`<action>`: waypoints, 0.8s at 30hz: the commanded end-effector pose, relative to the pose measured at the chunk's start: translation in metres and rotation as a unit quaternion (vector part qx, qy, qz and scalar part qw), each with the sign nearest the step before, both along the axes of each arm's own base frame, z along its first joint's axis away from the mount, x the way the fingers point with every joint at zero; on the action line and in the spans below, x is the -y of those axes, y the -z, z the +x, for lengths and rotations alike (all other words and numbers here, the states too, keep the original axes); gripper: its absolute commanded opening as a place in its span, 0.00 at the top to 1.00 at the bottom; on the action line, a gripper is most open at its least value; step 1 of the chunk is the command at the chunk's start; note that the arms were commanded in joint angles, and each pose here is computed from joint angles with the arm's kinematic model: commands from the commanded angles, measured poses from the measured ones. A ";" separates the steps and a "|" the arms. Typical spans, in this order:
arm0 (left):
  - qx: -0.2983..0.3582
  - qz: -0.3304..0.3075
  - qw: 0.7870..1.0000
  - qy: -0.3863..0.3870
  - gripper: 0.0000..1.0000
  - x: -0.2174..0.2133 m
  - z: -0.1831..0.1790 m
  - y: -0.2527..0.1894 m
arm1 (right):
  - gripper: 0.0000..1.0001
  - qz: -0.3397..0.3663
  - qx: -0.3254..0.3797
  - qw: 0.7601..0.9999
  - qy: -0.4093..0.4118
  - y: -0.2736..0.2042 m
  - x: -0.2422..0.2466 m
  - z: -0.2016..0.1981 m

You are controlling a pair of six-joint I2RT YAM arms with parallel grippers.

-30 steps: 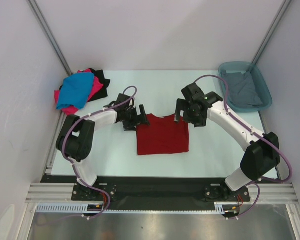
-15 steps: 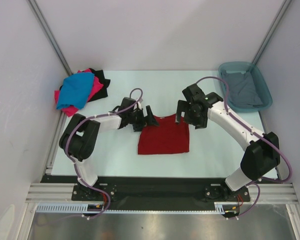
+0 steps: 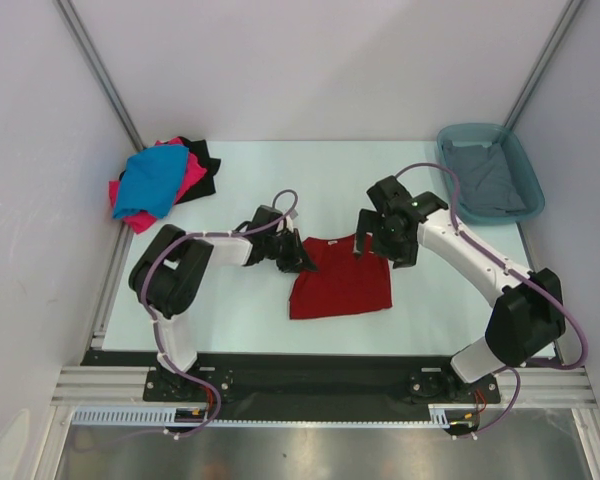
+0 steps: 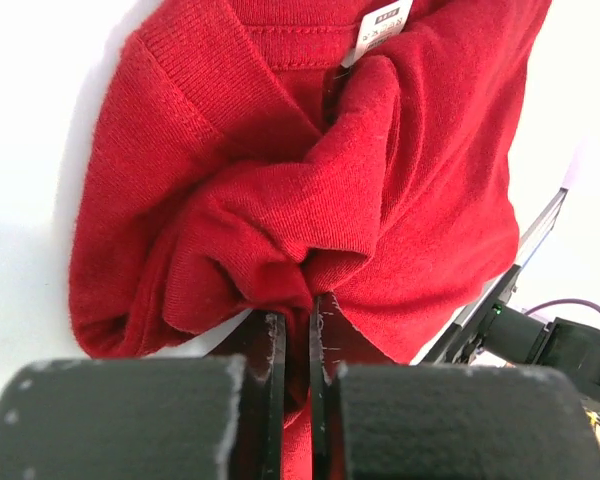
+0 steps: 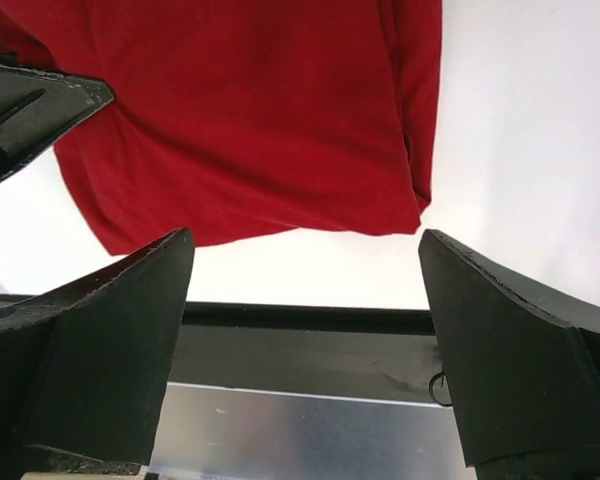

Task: Fold and stack the t-shirts
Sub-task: Neatly place the folded tshirt to the corner

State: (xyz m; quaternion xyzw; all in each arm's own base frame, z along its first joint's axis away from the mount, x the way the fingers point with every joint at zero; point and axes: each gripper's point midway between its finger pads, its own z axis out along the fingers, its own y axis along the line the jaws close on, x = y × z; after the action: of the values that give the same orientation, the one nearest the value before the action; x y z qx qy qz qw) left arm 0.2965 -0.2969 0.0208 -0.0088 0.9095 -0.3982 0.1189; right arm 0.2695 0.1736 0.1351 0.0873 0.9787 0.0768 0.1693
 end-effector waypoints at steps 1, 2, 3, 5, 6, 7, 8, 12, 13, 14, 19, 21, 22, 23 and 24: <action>-0.052 0.084 0.995 0.008 1.00 -0.022 -0.027 0.039 | 0.00 0.010 0.024 1.000 0.014 -0.017 0.004 0.003; -0.041 0.081 0.996 0.010 1.00 -0.019 -0.021 0.034 | 0.00 0.011 0.026 0.999 0.015 -0.019 0.004 0.005; -0.035 0.086 0.996 0.012 1.00 -0.019 -0.019 0.032 | 0.00 0.011 0.029 0.999 0.016 -0.020 0.004 0.007; -0.006 0.094 0.996 0.008 1.00 -0.018 -0.005 0.020 | 0.00 0.011 0.032 0.999 0.017 -0.021 0.005 0.011; 0.005 0.099 0.995 0.015 1.00 -0.018 -0.003 0.016 | 0.00 0.011 0.033 0.999 0.018 -0.022 0.005 0.012; 0.017 0.103 0.994 0.016 1.00 -0.018 0.003 0.010 | 0.00 0.011 0.035 0.999 0.020 -0.023 0.006 0.014; 0.045 0.098 0.994 0.014 1.00 -0.012 0.021 -0.009 | 0.00 0.012 0.035 0.999 0.021 -0.022 0.006 0.016; 0.115 0.137 0.984 0.021 1.00 -0.013 0.067 -0.062 | 0.00 0.022 0.039 0.999 0.020 -0.024 0.005 0.026; 0.127 0.135 0.983 0.018 1.00 -0.012 0.078 -0.076 | 0.00 0.021 0.038 0.999 0.018 -0.022 0.004 0.028; 0.163 0.119 0.979 0.010 1.00 -0.005 0.103 -0.111 | 0.00 0.018 0.037 0.999 0.013 -0.022 0.005 0.030; 0.196 0.111 0.974 -0.023 1.00 -0.025 0.170 -0.166 | 0.00 0.019 0.050 0.998 -0.014 -0.028 0.001 0.061; 0.219 0.105 0.969 -0.050 1.00 -0.039 0.198 -0.199 | 0.00 0.032 0.040 0.999 -0.015 -0.028 0.006 0.073; 0.222 0.104 0.968 -0.059 0.99 -0.045 0.207 -0.206 | 0.00 0.036 0.031 0.999 -0.015 -0.024 0.005 0.080; 0.236 0.101 0.963 -0.079 1.00 -0.057 0.229 -0.218 | 0.00 0.041 0.044 0.998 -0.016 -0.033 0.004 0.092; 0.236 0.103 0.962 -0.089 1.00 -0.065 0.236 -0.221 | 0.00 0.042 0.048 0.998 -0.020 -0.034 0.004 0.097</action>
State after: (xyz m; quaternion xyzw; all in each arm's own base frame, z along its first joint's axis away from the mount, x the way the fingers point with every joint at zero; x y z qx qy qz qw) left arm 0.5129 -0.2658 0.2350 0.0389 0.8800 -0.3061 0.3610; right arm 0.3435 0.1668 0.1498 0.0945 0.9728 0.1000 0.1863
